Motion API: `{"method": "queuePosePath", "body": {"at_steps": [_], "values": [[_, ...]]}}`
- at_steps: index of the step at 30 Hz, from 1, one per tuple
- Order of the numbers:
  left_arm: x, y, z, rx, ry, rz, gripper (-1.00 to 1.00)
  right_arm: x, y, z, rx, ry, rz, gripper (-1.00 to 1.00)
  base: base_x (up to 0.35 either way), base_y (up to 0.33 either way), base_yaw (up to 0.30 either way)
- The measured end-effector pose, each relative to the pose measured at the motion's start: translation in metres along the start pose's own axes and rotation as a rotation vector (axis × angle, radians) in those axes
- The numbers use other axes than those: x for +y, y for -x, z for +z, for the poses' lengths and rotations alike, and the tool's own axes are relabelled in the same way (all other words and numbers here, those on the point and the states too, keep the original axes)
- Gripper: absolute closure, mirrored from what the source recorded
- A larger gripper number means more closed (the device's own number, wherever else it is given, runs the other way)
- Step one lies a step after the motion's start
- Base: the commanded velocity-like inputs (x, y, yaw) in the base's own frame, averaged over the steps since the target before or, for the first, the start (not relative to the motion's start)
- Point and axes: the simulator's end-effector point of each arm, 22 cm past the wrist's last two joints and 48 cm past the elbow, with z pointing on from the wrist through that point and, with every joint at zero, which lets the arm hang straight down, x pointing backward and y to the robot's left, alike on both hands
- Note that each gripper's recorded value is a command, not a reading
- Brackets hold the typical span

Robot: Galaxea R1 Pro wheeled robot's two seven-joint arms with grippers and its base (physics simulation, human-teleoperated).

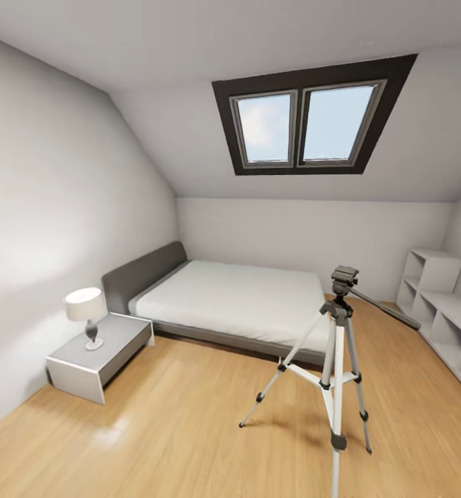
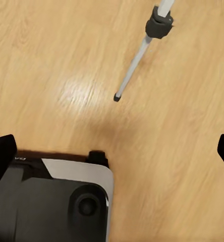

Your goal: Attach the digital camera to the camera tripod in the bedroom.

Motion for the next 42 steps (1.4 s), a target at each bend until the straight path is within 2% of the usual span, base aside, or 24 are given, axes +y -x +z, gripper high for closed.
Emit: {"method": "queuePosePath", "body": {"at_steps": [13,20,42], "values": [[-0.001,-0.001,0.000,0.001,-0.001,0.003,1.00,-0.004,0.005,0.000,-0.024,-0.005,0.004,-1.00,0.246,0.168,-0.295],[0.000,-0.001,0.000,0.001,0.000,0.003,1.00,-0.015,0.004,0.000,-0.023,-0.020,0.005,-1.00,0.032,0.032,-0.295],[0.000,0.000,0.000,0.000,0.001,0.003,1.00,-0.017,0.003,0.000,-0.022,-0.022,0.005,-1.00,0.001,0.001,-0.295]]}}
